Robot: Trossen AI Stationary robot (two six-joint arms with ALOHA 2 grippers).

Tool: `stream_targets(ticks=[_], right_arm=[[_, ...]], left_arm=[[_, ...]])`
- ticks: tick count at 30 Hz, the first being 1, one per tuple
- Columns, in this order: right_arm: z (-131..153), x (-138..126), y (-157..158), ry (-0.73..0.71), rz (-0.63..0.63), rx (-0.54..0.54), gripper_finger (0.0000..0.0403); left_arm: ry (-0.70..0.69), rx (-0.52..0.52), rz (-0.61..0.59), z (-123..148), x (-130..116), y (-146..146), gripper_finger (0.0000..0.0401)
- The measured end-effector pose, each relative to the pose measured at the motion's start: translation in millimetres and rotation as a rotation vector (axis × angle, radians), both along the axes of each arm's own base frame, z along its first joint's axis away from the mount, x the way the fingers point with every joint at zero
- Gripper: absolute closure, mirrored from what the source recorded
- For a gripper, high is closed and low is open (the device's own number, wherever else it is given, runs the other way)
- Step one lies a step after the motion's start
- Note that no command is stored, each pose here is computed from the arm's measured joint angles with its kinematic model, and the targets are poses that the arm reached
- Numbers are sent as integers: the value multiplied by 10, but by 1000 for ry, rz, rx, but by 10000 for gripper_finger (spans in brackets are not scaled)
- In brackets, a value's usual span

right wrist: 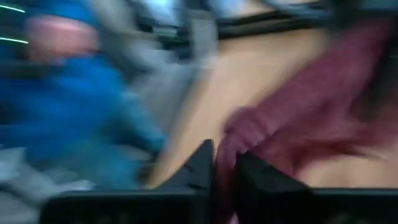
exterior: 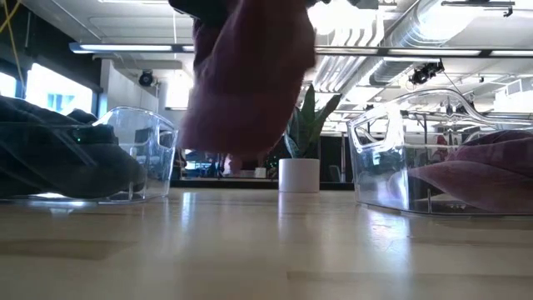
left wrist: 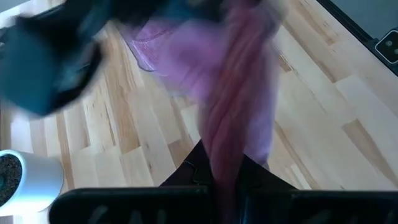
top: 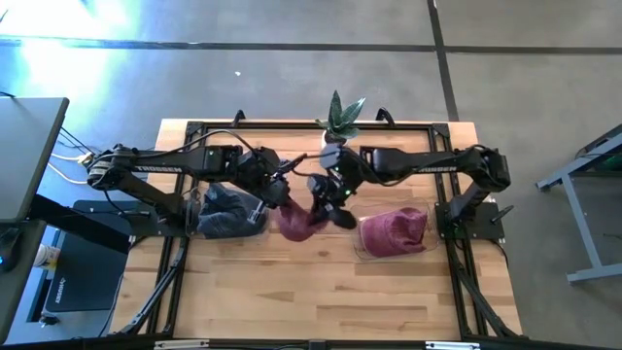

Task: Pick & Place hat
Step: Put the red cap into the right transparent bin

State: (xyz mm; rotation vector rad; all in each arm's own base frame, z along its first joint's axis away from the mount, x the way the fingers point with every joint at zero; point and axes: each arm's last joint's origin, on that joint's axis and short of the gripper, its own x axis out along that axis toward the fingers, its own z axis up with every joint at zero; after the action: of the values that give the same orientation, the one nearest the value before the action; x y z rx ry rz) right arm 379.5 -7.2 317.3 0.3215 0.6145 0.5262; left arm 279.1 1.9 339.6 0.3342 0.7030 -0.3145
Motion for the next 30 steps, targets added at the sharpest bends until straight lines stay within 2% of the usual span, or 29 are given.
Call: stream_targets(ticks=[2, 4, 6, 9, 11, 13, 20, 24, 27, 30], right_arm=[[15, 19, -29, -3, 119, 152, 389], [6, 43, -47, 27, 163, 251, 381], [7, 67, -53, 36, 137, 274, 358], [-7, 91, -63, 77, -11, 257, 325], [-13, 96, -55, 81, -42, 244, 304], [-18, 101, -39, 67, -58, 211, 286], [-59, 130, 140, 63, -260, 47, 214], [-82, 119, 287, 58, -266, -38, 159], [-120, 90, 445, 60, -274, -159, 138], [-136, 72, 570, 47, -377, -297, 137]], left_arm=[[-6, -8, -9, 6, 3, -4, 399], [-6, -10, -13, 11, 0, -11, 399], [0, -7, -9, 5, -3, -6, 399], [7, 3, 2, -1, -8, 2, 399], [11, 3, 2, -8, -8, 2, 399], [8, 1, -1, -5, -7, 0, 399], [25, -30, -34, -15, -20, -14, 399], [37, -39, -44, -24, -29, -18, 399], [55, -40, -44, -36, -42, -19, 399], [79, -43, -40, -52, -58, -19, 399]])
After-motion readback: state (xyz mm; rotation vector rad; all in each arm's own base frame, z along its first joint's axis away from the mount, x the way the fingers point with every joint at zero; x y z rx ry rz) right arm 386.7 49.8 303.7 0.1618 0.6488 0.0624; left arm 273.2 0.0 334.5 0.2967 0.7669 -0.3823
